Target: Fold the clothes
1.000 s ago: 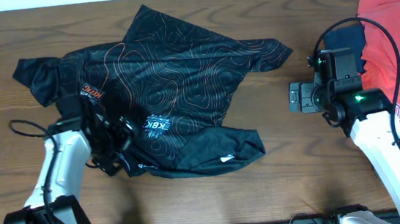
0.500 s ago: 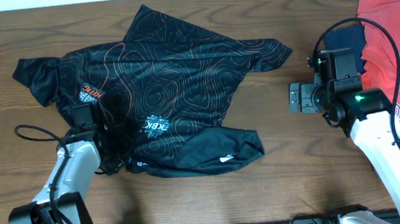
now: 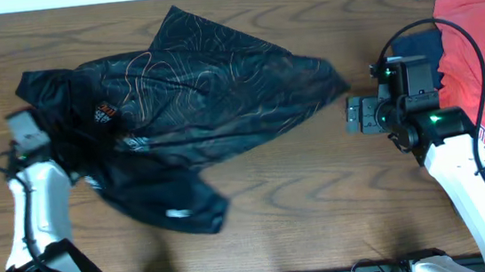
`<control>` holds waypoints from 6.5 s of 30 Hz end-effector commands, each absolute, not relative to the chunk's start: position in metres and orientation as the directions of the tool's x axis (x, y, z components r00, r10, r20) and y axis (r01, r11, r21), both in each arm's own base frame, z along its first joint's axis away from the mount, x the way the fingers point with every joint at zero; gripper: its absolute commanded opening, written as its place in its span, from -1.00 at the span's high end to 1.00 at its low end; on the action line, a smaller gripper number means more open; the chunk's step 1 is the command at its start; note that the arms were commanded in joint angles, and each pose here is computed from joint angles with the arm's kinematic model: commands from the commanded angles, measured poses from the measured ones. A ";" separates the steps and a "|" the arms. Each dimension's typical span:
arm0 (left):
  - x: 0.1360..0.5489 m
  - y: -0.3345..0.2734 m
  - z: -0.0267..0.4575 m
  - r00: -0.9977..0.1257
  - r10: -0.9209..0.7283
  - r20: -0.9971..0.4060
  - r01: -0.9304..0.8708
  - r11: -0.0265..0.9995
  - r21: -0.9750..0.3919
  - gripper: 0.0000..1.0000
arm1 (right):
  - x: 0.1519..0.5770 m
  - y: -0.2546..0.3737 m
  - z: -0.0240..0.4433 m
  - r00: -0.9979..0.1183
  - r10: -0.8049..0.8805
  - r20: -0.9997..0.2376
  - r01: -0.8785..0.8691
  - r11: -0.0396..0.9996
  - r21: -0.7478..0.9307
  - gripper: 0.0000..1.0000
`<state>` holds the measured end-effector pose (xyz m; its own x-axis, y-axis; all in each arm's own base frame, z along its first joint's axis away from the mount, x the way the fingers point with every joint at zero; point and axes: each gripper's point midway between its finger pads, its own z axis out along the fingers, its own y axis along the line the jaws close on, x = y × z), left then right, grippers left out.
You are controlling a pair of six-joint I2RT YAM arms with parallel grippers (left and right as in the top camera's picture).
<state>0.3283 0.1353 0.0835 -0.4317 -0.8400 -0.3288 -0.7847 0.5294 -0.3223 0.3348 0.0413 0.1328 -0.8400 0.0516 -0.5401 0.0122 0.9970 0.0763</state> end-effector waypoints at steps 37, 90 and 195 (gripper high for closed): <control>0.167 0.036 0.007 -0.574 -0.790 0.217 -0.804 0.593 0.031 0.87 | 0.343 0.074 0.076 -0.921 0.078 -0.382 -0.017 0.971 0.240 -0.98; 0.177 0.008 0.035 -0.705 -0.659 0.262 -0.706 0.687 -0.172 0.89 | 0.365 0.087 0.012 -0.933 0.209 -0.293 0.121 0.949 0.292 -0.80; 0.521 0.061 0.411 -0.310 -0.550 -0.775 0.009 0.814 -0.581 0.88 | 0.535 -0.023 0.386 -0.179 0.221 -0.959 0.065 0.975 0.212 0.98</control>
<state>0.4961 0.0458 0.3993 -0.4104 -0.4777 -0.7768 0.0360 0.8427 -0.5372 0.5302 -0.0016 0.3551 -0.3012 0.2082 -0.9306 -0.0033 0.9757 0.2193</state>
